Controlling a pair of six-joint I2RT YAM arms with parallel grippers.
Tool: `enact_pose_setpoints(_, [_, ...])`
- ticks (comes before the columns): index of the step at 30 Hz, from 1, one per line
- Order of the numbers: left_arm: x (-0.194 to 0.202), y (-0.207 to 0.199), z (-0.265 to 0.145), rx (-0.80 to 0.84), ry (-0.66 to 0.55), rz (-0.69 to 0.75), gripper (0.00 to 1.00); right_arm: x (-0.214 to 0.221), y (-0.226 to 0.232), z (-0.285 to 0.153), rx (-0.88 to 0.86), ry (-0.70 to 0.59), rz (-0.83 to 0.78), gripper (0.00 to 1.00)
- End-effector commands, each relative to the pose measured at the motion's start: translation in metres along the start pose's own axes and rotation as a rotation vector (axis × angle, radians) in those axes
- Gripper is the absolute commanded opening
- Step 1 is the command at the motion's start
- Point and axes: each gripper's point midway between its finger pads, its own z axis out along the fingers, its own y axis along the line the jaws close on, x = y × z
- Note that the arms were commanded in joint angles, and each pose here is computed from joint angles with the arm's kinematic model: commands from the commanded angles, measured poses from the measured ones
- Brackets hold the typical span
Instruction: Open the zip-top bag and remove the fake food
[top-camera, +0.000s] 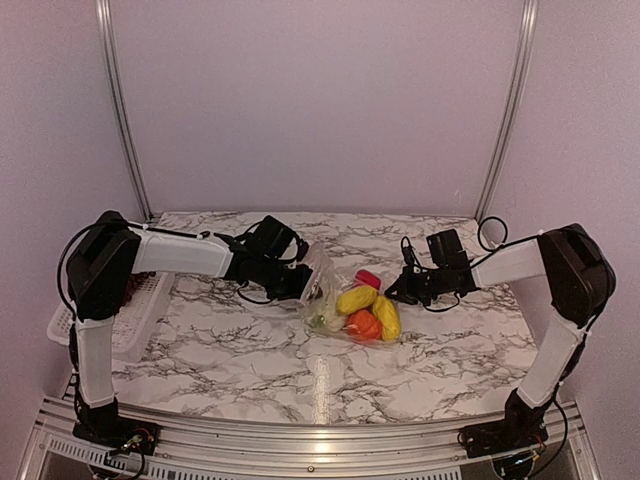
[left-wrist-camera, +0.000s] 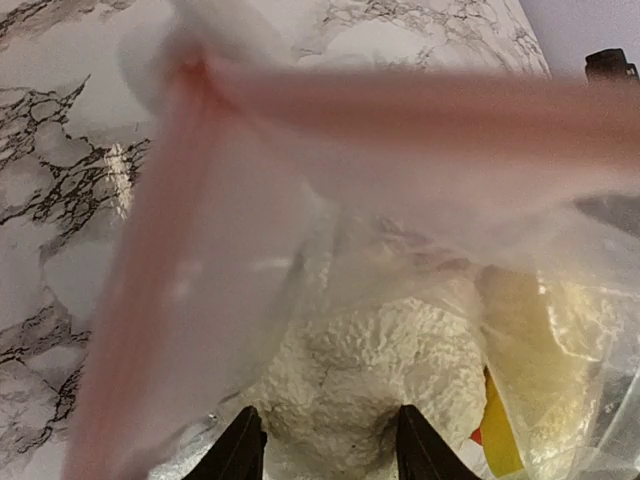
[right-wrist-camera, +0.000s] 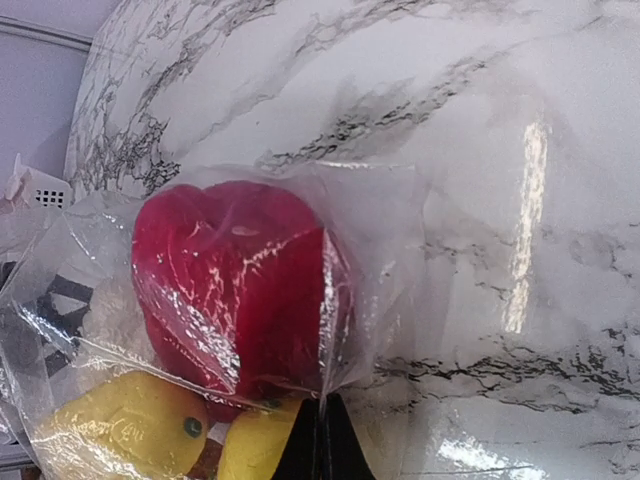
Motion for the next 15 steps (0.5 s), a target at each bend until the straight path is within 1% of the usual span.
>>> enact_pose_setpoints(1, [0.021,-0.008,0.021,-0.011,0.104,0.055,0.50,0.001,0.003,-0.003,-0.008,0.014,-0.002,0.00])
enact_pose_setpoints(5, [0.027,-0.013,0.030,-0.007,0.127,0.086,0.62,0.000,0.004,-0.002,-0.013,0.016,-0.005,0.00])
enact_pose_setpoints(9, [0.028,-0.025,0.028,0.019,0.124,0.129,0.72,0.001,0.004,-0.002,-0.015,0.018,-0.007,0.00])
enact_pose_setpoints(12, [0.029,-0.029,0.025,0.014,0.123,0.158,0.75,0.001,0.005,-0.003,-0.016,0.018,-0.008,0.00])
enact_pose_setpoints(15, [0.033,-0.016,0.030,-0.061,0.148,0.168,0.76,0.002,0.005,-0.002,-0.019,0.021,-0.007,0.00])
